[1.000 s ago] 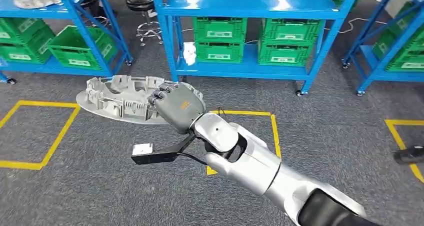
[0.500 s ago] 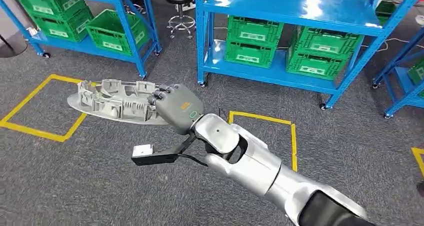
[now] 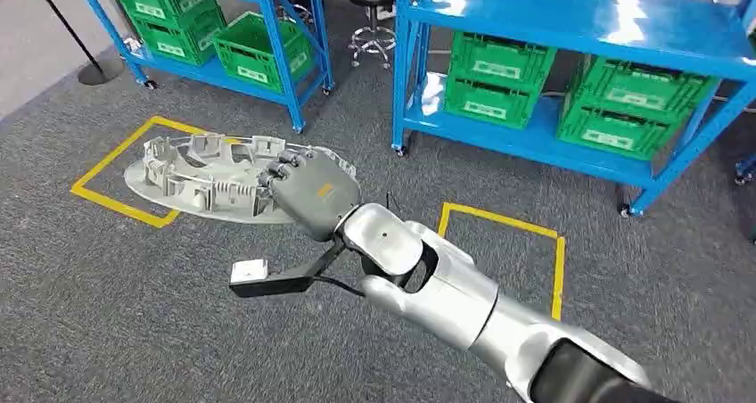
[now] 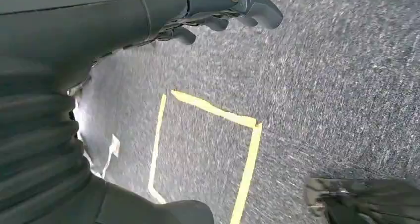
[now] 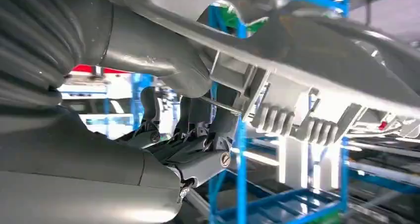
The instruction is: Take the parts from the cabinet and place them on the table.
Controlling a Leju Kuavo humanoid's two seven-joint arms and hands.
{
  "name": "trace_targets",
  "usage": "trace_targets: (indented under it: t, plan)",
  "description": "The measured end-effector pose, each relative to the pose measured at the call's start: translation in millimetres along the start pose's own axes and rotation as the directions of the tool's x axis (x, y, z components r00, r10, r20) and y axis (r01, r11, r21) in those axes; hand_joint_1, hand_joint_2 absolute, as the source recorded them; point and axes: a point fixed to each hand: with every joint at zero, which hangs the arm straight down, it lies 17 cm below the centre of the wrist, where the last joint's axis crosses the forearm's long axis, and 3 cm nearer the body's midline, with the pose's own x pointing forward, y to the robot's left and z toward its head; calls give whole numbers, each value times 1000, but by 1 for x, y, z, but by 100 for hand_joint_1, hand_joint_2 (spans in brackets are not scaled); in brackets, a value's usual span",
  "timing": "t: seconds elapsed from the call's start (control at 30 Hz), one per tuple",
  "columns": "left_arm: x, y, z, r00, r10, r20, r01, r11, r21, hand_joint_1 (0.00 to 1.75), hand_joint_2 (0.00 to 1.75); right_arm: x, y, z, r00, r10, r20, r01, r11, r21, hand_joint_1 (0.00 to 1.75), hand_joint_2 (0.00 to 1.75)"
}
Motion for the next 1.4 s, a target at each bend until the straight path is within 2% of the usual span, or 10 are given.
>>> trace_targets:
  t: [0.43,1.4]
  plan:
    - [-16,0,0,1000,17,-11,-17,1000,-2,0,175,7,-3,-3,1000,-14,27,14,1000,-2,175,175]
    - [-12,2,0,1000,28,1,-28,1000,-3,0,175,11,-6,-5,999,-15,35,15,1000,-8,175,175]
